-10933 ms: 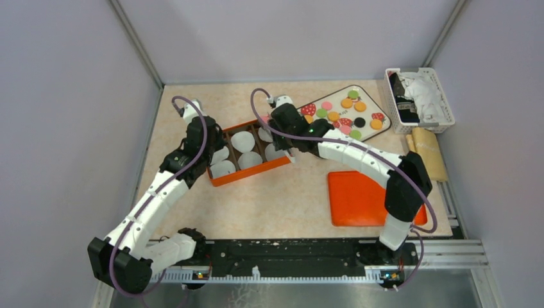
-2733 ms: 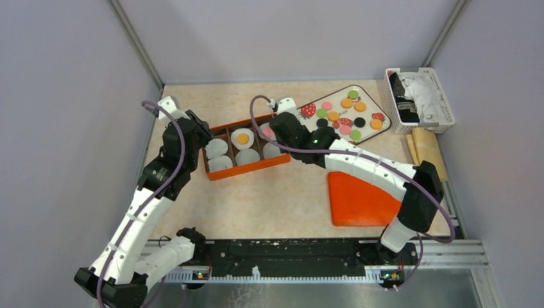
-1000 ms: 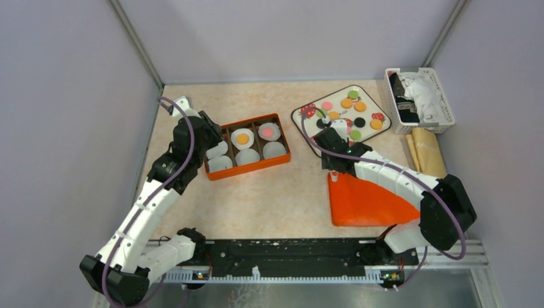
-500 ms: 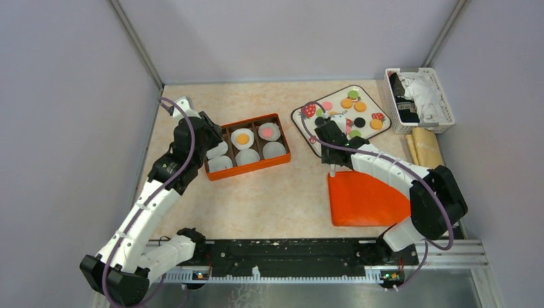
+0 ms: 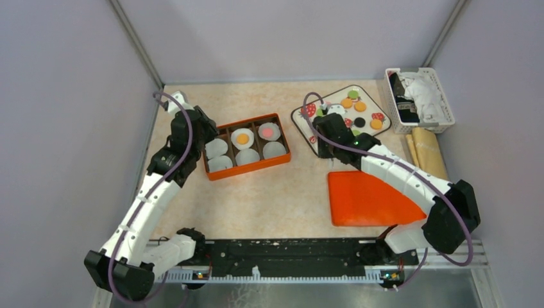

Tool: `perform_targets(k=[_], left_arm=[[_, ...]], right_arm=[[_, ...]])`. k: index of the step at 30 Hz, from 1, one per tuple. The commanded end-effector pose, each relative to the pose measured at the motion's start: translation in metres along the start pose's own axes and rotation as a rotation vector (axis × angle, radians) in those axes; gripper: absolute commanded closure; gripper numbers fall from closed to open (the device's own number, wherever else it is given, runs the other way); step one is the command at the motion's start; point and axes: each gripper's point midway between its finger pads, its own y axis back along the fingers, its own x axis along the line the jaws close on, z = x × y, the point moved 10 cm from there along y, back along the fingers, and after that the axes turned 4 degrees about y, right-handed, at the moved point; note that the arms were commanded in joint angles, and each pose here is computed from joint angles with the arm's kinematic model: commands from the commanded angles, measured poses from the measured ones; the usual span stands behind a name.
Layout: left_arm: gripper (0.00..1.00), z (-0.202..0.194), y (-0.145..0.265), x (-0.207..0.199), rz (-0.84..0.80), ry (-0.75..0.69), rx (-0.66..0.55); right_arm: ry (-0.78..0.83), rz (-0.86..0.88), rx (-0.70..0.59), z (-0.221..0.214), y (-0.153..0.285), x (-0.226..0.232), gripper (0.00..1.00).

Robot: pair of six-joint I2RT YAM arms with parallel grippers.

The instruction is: Pack the cookies

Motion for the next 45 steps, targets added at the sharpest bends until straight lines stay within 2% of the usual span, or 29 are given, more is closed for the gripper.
perform_targets(k=[1,7,11,16,24,31,38,45], left_arm=[[0.59,0.027,-0.009,-0.001,-0.009,0.059,-0.035],[0.59,0.042,-0.027,0.022,0.057,0.098,-0.037],[0.6,0.062,-0.04,0.053,0.095,0.216,-0.031],[0.66,0.054,-0.051,0.066,0.048,0.274,0.053],[0.65,0.045,-0.049,0.074,0.054,0.262,0.07],[0.65,0.042,-0.049,0.076,0.055,0.253,0.073],[0.65,0.039,-0.051,0.077,0.044,0.253,0.085],[0.65,0.037,-0.052,0.077,0.035,0.257,0.092]], right_arm=[[0.028,0.133,-0.129,0.031,0.039,0.028,1.0],[0.071,0.228,-0.168,0.039,0.056,0.059,1.0],[0.153,0.312,-0.178,0.042,0.067,0.099,1.0],[0.239,0.41,-0.172,0.043,0.059,0.151,1.0],[0.331,0.502,-0.147,0.048,0.033,0.216,1.0],[0.359,0.528,-0.142,0.048,0.025,0.238,1.0],[0.386,0.509,-0.184,0.049,0.034,0.244,1.0],[0.423,0.514,-0.1,0.03,0.009,0.258,1.0]])
